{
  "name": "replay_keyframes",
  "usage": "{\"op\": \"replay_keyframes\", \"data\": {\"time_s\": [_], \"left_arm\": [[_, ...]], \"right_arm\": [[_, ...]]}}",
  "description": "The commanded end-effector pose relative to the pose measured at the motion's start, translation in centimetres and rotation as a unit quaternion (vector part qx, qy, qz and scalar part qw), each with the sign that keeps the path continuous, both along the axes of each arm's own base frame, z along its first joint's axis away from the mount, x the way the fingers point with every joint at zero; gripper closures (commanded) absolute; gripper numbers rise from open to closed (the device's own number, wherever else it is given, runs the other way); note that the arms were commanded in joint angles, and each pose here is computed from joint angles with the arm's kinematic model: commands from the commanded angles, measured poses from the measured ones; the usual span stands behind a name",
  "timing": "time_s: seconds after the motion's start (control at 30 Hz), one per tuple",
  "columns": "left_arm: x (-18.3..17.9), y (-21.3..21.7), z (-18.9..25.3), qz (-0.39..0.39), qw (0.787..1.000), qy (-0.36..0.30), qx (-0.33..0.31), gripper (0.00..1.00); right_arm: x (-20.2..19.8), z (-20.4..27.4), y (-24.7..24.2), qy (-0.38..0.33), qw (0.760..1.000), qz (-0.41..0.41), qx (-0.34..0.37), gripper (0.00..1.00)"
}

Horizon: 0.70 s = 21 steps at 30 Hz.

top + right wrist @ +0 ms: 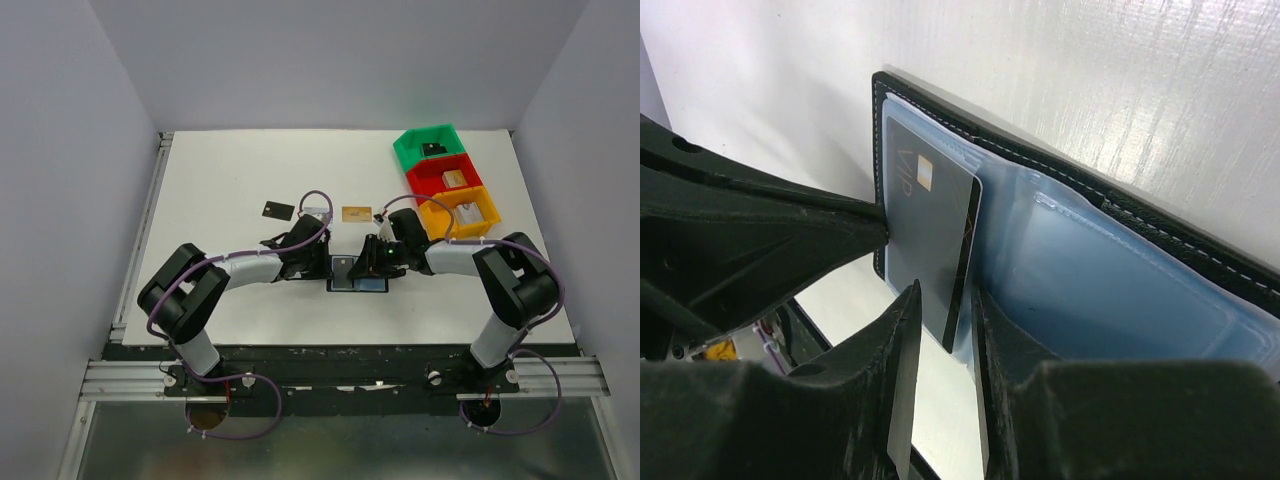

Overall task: Take the credit cards out of the card holder
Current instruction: Remove the credit card from the card holder.

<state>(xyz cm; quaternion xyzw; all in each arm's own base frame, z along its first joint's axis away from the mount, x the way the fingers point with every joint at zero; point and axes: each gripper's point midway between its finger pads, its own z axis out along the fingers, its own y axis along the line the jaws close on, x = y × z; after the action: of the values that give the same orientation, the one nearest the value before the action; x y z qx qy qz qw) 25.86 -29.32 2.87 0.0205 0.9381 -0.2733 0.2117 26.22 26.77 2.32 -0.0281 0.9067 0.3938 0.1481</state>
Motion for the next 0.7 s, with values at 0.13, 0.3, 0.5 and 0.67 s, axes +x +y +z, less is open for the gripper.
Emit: {"op": "replay_keyframes", "data": {"time_s": [0.13, 0.3, 0.5, 0.67], "left_arm": [[-0.4, 0.7, -1.6, 0.004, 1.0, 0.013, 0.022, 1.0], [-0.6, 0.7, -1.7, 0.002, 1.0, 0.015, 0.02, 1.0], [-0.7, 0.3, -1.8, -0.002, 1.0, 0.014, 0.01, 1.0], [-1.0, 0.0, -1.8, -0.011, 1.0, 0.018, 0.001, 1.0]], "right_arm": [[-0.4, -0.1, 0.7, -0.003, 0.999, 0.008, 0.042, 0.67], [-0.7, 1.0, 1.6, -0.011, 0.996, 0.025, 0.09, 0.68], [-1.0, 1.7, 2.4, -0.015, 0.991, 0.041, 0.126, 0.66], [-1.0, 1.7, 2.8, -0.008, 0.988, 0.048, 0.145, 0.65]]}}
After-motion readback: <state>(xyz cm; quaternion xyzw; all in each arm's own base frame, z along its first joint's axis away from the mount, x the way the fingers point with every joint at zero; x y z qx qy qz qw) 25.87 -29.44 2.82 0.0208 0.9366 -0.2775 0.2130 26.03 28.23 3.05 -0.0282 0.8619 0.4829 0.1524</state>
